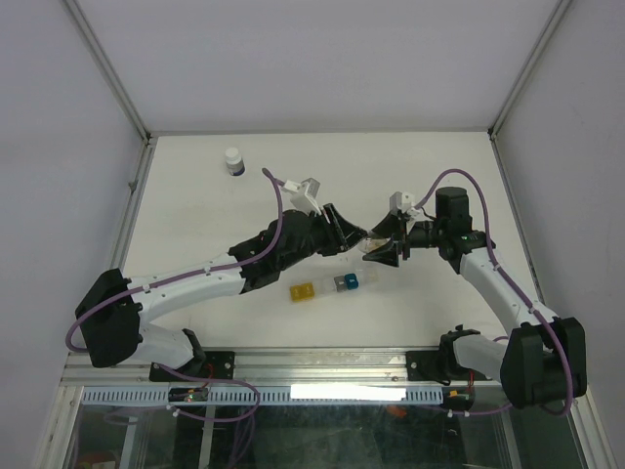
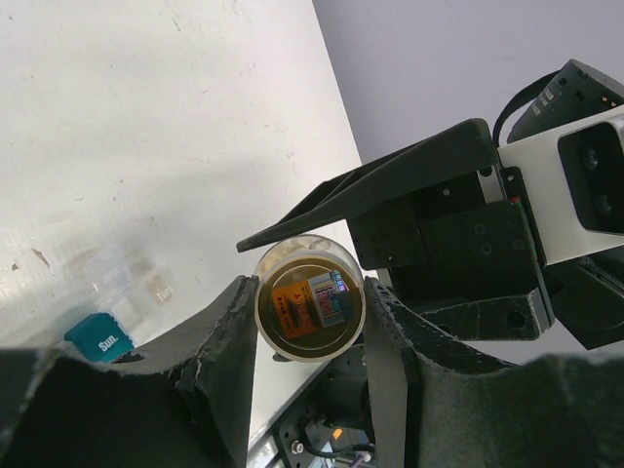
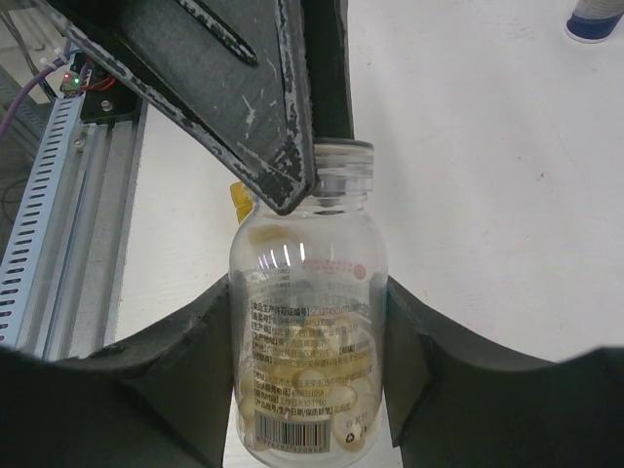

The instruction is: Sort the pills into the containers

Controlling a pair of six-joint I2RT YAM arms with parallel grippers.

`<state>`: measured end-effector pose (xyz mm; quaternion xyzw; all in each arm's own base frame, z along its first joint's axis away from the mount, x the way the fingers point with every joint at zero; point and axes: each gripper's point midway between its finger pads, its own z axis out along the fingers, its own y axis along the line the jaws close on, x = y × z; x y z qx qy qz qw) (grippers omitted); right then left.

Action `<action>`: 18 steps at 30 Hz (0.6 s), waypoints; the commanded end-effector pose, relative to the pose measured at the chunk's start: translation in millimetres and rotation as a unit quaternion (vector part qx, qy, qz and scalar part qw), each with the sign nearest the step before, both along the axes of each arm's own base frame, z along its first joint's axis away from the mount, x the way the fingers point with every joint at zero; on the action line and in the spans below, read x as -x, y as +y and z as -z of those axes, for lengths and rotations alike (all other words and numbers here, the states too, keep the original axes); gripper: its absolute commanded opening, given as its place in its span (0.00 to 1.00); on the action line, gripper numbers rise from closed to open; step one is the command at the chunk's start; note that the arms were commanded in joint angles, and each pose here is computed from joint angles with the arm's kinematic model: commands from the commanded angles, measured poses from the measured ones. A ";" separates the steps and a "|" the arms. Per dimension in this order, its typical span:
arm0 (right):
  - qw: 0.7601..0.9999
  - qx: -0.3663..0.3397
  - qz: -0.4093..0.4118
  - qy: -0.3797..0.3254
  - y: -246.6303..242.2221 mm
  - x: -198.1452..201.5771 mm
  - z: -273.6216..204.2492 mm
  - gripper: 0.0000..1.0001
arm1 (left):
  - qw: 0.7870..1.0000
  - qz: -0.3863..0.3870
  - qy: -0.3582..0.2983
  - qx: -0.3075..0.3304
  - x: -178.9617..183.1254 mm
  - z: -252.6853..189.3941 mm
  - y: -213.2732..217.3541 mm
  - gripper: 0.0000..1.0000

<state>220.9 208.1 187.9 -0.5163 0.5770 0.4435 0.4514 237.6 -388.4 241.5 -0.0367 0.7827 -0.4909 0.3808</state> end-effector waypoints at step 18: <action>0.999 -0.025 -0.031 -0.015 3.6 8.2 -20.1 0.00 | 0.952 0.046 -0.297 -0.055 6.7 -68.0 30.4 0.99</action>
